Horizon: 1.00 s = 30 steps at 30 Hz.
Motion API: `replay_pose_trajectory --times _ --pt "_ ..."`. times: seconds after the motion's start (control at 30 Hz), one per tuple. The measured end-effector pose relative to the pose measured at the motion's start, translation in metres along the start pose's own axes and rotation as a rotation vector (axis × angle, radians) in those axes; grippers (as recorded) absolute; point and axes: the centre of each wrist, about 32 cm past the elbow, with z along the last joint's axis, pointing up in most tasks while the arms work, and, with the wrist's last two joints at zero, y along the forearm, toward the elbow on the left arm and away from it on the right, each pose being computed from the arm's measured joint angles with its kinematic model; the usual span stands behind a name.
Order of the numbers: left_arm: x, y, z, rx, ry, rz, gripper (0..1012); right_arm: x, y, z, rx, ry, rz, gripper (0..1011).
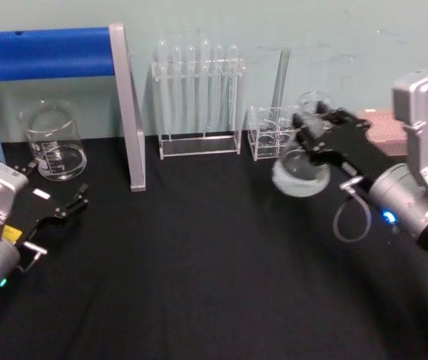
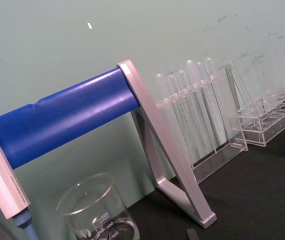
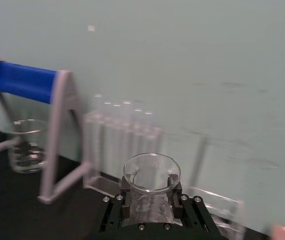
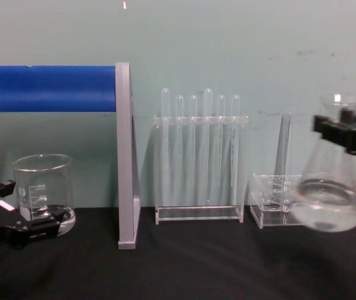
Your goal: Grasp the erlenmeyer flask with one hand, shake it three times, then place it back.
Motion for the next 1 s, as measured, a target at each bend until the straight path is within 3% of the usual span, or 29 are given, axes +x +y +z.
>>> replay_pose_trajectory --times 0.53,0.8,1.0 --pt "0.0000 0.0000 0.0000 0.000 0.000 0.000 1001 -0.068 0.012 0.003 0.004 0.031 0.366 457" --pt "0.0000 0.0000 0.0000 0.000 0.000 0.000 1001 -0.086 0.012 0.003 -0.001 0.031 0.472 457" --pt "0.0000 0.0000 0.0000 0.000 0.000 0.000 1001 -0.092 0.011 0.002 -0.008 0.030 0.512 457"
